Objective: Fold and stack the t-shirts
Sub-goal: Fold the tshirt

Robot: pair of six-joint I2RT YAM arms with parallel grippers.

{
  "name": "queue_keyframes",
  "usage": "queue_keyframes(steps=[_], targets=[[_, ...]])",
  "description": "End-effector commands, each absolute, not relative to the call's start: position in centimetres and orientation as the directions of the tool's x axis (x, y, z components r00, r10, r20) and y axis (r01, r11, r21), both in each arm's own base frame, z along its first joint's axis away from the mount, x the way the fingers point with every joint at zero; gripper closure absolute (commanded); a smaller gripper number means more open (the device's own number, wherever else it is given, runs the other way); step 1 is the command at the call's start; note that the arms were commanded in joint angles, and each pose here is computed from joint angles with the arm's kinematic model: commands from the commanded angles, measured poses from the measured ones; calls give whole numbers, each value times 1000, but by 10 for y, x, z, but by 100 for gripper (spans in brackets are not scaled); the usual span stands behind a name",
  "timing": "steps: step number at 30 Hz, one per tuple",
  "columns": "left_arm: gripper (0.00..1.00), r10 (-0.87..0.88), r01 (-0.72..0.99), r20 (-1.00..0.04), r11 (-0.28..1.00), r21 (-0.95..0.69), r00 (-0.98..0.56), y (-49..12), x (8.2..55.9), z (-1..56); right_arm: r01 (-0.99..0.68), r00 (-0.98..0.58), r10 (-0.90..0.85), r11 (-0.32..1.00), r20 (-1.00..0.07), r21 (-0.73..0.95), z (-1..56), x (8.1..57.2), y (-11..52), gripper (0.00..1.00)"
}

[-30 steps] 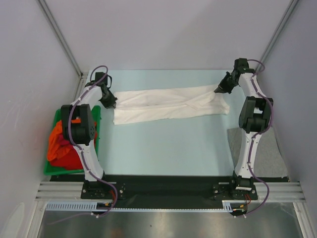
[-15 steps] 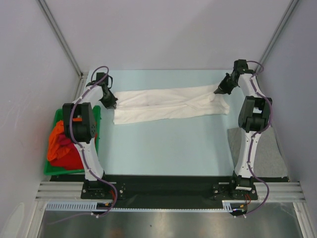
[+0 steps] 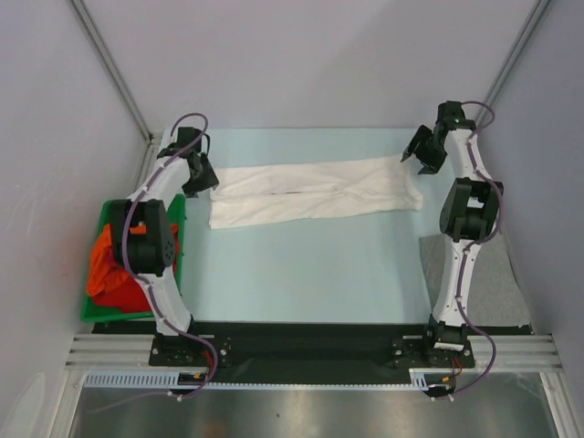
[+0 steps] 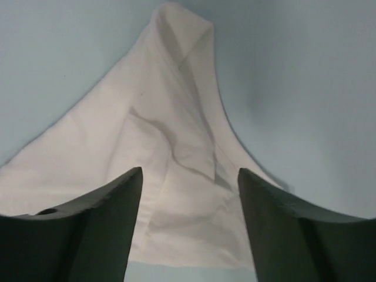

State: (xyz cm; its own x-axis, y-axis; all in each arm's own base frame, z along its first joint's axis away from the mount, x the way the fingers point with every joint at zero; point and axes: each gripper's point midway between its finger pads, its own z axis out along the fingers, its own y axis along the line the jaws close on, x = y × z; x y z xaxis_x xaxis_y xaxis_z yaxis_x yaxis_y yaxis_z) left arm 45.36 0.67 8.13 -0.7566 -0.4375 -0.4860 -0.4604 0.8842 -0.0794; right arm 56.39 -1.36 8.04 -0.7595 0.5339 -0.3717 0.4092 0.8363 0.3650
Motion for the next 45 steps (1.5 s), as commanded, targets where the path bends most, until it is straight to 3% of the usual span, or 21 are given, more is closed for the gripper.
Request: queue_keyframes(steps=[1,4,6,10,11,13,18,25,35,45], targets=[[36,-302,-289,-574,950,-117,-761,-41,437,130,386,-765,484,873,-426,299,126,522,-17,24],[36,-284,-211,-542,958,-194,-791,-74,419,119,269,-767,427,892,-479,364,147,511,20,22],[37,-275,-170,-507,955,-244,-817,-91,409,106,202,-811,393,883,-432,424,137,497,60,23],[50,-267,-113,-437,931,-347,-859,-118,414,86,95,-854,334,853,-398,513,126,489,138,31],[52,-265,-116,-405,927,-357,-875,-122,416,73,90,-863,325,852,-387,516,117,489,148,44],[54,-263,-90,-381,905,-416,-886,-136,423,71,73,-876,297,860,-381,505,105,485,177,53],[55,-246,-65,-357,891,-450,-901,-152,443,59,61,-904,248,881,-349,468,72,480,213,59],[54,-213,-53,-369,916,-398,-905,-143,448,54,74,-916,250,874,-313,480,49,484,230,82],[54,-234,-115,-342,935,-334,-910,-111,451,38,91,-907,270,875,-323,475,45,497,238,85],[53,-267,-143,-368,932,-332,-891,-88,492,43,66,-906,252,876,-339,477,46,520,245,82]])
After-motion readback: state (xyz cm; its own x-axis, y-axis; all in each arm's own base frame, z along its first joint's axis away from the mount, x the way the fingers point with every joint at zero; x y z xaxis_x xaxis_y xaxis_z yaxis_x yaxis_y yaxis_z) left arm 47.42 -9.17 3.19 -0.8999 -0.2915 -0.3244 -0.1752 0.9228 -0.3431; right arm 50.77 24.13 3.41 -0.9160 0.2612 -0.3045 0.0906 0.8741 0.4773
